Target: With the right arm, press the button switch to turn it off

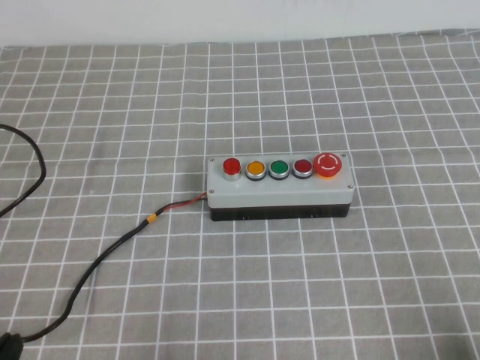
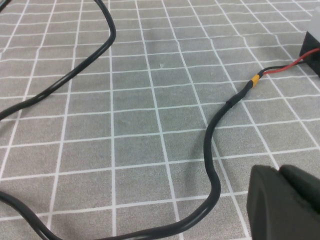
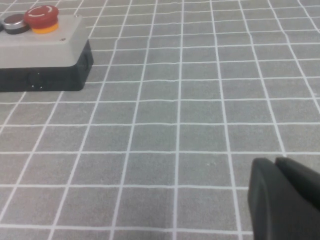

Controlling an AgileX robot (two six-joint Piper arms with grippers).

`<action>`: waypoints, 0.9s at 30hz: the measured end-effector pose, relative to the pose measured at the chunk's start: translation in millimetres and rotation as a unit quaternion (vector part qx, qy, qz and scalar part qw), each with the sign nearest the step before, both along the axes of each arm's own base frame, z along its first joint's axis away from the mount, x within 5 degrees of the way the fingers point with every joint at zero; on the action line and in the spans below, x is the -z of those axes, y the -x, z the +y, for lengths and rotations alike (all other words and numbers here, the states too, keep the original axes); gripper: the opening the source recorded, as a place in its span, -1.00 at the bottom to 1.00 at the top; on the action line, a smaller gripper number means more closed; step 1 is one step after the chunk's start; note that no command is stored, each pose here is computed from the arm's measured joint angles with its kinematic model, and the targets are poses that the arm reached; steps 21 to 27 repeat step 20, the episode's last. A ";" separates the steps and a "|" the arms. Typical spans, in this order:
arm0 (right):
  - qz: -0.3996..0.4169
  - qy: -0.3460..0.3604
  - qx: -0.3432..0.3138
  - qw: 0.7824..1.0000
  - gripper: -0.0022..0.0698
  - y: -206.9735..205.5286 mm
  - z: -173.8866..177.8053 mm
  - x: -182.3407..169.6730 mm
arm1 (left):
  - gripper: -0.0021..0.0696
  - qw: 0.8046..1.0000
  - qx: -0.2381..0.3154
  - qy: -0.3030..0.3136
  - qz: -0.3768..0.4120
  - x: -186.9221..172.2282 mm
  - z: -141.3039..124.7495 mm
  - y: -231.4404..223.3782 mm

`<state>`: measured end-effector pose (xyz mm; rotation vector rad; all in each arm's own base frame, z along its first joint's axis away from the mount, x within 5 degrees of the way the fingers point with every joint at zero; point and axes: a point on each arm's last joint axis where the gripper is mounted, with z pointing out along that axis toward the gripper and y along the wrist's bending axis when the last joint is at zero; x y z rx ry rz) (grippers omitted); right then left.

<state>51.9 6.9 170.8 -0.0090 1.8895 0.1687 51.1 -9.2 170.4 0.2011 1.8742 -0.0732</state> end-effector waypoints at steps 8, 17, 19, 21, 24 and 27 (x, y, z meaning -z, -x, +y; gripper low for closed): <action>0.001 0.000 0.003 1.000 -0.99 0.0 -0.3 0.1 | -0.95 1.000 0.000 0.000 0.000 0.0 0.0 0.0; 0.002 0.000 0.003 1.000 -0.99 0.0 -0.3 0.7 | -0.95 1.000 0.000 0.000 0.000 0.0 0.0 0.0; 0.002 0.000 0.003 1.000 -0.99 0.0 -0.3 0.7 | -0.95 1.000 0.000 0.000 0.000 0.0 0.0 0.0; 0.002 0.000 0.003 1.000 -0.99 0.0 -0.3 0.7 | -0.95 1.000 0.000 0.000 0.000 0.0 0.0 0.0; 0.002 0.000 0.003 1.000 -0.99 0.0 -0.3 0.7 | -0.95 1.000 0.000 0.000 0.000 0.0 0.0 0.0; 0.002 0.000 0.003 1.000 -0.99 0.0 -0.3 0.7 | -0.95 1.000 0.000 0.000 0.000 0.0 0.0 0.0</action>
